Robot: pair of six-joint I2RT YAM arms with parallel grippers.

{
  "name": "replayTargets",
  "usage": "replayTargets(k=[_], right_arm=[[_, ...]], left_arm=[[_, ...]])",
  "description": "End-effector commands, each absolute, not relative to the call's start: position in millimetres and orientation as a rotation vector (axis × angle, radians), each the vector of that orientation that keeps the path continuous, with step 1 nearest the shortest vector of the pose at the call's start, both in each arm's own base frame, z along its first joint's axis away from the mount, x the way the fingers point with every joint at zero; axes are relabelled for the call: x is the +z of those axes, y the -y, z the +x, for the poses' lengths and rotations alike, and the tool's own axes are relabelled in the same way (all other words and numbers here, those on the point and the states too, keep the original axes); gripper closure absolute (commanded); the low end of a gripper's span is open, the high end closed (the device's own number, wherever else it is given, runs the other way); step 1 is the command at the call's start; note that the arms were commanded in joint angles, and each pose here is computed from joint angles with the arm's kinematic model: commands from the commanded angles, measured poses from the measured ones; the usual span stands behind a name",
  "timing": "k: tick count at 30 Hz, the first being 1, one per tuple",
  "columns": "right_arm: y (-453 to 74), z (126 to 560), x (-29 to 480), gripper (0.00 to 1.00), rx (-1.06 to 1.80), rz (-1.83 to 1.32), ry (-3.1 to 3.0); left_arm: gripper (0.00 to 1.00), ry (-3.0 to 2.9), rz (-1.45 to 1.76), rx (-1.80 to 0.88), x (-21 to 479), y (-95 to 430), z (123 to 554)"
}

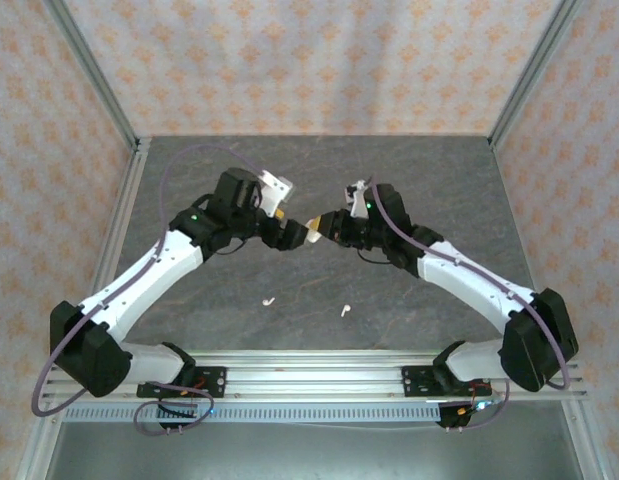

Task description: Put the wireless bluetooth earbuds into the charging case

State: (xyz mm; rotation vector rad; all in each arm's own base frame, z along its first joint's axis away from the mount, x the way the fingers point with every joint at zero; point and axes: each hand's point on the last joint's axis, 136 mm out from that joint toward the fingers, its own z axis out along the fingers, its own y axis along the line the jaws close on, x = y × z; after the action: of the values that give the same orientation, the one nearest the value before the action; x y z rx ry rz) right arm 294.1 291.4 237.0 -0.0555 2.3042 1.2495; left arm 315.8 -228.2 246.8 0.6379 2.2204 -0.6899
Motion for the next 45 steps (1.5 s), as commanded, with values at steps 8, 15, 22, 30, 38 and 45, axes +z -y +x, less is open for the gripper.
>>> replayTargets(k=[8,15,22,30,38,45], right_arm=[[-298.5,269.6,305.5,0.95,1.300,-0.550,-2.195],[-312.0,262.0,330.0,0.95,1.445,-0.624,-2.104],[-313.0,261.1,344.1,0.96,1.462,-0.642,-2.045],[-312.5,261.6,347.5,0.97,1.454,-0.642,-2.019],[-311.6,264.7,350.7,0.97,1.445,-0.636,-2.002],[-313.7,265.9,348.7,0.97,1.458,-0.637,-2.006]], left_arm=[[0.20,-1.985,0.643,-1.245,305.2,233.1,281.4],[0.27,-1.903,0.682,-1.368,326.8,241.8,272.3],[0.41,-1.912,0.679,-1.390,327.1,244.0,275.1],[0.39,-1.957,0.682,-1.419,316.0,246.9,276.2],[0.42,-1.986,0.715,-1.426,311.2,247.5,272.6],[0.64,-2.004,0.720,-1.434,309.1,249.2,274.6]])
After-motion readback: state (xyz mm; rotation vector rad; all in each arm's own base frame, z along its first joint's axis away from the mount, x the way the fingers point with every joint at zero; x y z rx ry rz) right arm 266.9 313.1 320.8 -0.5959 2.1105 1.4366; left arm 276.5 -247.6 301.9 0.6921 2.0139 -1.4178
